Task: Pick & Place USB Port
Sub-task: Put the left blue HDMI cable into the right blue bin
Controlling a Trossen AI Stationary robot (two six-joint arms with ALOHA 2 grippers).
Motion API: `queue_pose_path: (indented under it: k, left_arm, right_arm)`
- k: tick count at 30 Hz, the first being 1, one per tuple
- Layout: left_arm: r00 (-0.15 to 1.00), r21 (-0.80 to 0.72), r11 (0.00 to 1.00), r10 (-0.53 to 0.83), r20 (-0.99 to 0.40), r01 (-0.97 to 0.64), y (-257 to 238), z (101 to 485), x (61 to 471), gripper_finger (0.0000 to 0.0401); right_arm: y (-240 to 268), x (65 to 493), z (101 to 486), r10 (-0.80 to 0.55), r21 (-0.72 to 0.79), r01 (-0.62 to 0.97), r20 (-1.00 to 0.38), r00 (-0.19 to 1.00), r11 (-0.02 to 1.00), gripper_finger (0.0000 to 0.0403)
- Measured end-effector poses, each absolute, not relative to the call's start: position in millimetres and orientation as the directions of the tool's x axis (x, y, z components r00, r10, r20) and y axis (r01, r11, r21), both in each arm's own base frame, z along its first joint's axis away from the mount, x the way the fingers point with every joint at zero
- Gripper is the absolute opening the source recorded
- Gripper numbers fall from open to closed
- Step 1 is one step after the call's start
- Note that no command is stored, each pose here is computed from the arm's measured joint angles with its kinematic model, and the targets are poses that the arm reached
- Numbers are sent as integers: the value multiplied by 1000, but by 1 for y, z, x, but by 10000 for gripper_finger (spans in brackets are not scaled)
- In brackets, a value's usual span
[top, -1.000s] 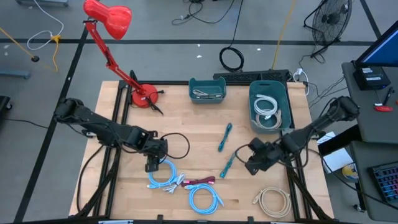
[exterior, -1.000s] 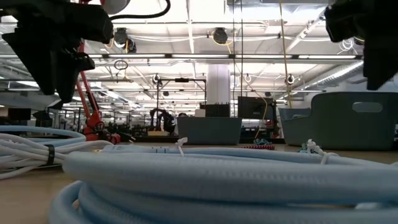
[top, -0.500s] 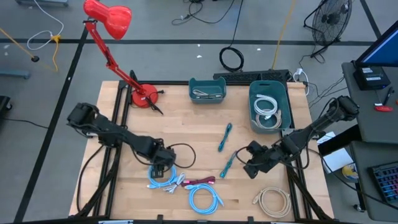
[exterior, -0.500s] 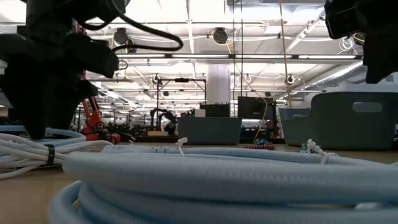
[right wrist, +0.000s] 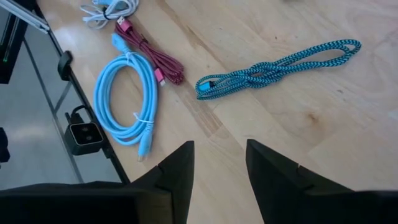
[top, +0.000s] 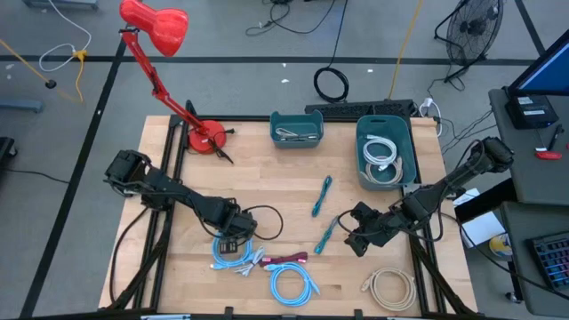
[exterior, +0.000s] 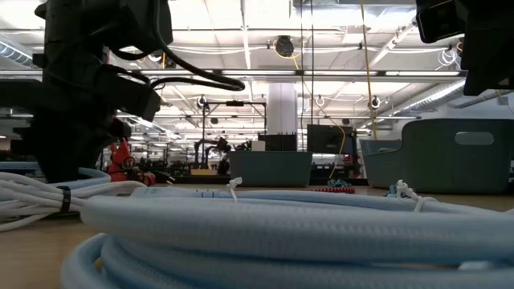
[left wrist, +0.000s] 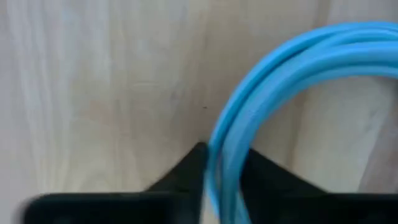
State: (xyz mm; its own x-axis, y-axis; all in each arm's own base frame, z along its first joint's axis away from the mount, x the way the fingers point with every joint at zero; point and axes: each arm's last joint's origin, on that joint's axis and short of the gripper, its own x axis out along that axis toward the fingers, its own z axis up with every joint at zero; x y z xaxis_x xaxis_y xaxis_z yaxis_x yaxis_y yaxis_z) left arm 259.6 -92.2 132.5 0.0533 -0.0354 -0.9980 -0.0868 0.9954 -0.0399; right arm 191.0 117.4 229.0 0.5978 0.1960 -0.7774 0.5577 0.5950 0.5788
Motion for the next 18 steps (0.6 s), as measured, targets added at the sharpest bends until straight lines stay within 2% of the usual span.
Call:
queue_pose_path:
  k: [2, 9, 18]
  left_arm:
    - [49, -48, 994, -44, -998, -99, -90, 132, 260, 22]
    - [81, -108, 965, -91, -992, -241, -78, 142, 262, 14]
    - [224, -150, 868, -46, -973, -473, -42, 184, 255, 14]
  right_arm:
    - [117, 191, 229, 195, 579, 558, -777, 598, 595, 124]
    - [118, 193, 231, 206, 599, 545, -761, 615, 587, 81]
    - [119, 199, 236, 211, 647, 482, -701, 681, 591, 22]
